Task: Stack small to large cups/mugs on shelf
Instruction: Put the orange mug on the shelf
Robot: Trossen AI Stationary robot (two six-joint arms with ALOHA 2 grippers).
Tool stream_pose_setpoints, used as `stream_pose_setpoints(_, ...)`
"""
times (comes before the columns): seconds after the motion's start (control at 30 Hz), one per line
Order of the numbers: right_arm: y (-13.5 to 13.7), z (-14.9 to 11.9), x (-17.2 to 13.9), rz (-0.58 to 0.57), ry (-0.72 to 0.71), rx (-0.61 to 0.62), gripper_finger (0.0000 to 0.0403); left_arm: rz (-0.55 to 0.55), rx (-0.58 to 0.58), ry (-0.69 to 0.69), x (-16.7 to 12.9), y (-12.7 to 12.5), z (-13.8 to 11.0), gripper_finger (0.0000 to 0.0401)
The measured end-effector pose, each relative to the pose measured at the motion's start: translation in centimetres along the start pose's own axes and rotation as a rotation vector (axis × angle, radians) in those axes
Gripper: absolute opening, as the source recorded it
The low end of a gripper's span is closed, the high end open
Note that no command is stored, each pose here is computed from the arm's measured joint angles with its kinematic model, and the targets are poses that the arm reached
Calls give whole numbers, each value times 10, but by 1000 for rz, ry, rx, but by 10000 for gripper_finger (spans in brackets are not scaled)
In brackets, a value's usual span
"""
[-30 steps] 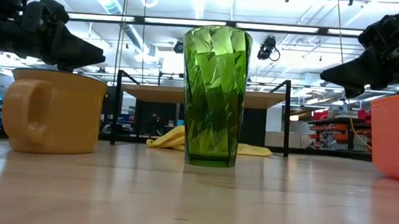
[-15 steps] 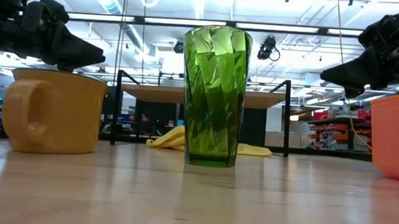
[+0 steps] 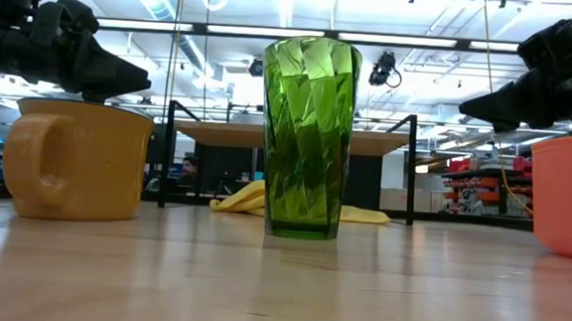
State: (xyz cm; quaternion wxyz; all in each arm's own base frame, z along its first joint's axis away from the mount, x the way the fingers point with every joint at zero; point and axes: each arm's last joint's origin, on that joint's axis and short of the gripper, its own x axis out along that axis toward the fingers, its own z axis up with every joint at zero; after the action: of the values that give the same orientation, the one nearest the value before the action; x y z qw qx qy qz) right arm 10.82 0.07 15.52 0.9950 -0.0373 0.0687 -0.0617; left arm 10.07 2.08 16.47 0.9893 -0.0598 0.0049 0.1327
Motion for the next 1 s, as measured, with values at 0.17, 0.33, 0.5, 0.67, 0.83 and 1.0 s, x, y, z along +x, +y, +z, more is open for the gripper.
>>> stream_pose_setpoints(0.17, 0, 0, 0, 0, 0, -12, 48, 0, 0, 0, 0, 0, 0, 145)
stream_pose_setpoints(0.33, 0, 1, 0, 0, -12, 57, 48, 0, 0, -1, 0, 0, 0, 145)
stream_pose_setpoints(0.5, -1, 8, 0, 9, -83, 363, 48, -9, -136, -48, 0, -1, 5, 139)
stream_pose_setpoints(0.67, -1, 18, -2, 23, -184, 403, 48, -26, -299, -96, 0, -1, 10, 139)
stream_pose_setpoints(0.83, -3, 33, -5, 32, -250, 420, 48, -26, -277, -100, -1, -1, 10, 144)
stream_pose_setpoints(1.0, -5, 49, -9, 45, -292, 475, 48, -26, -271, -100, -1, -1, 10, 142)
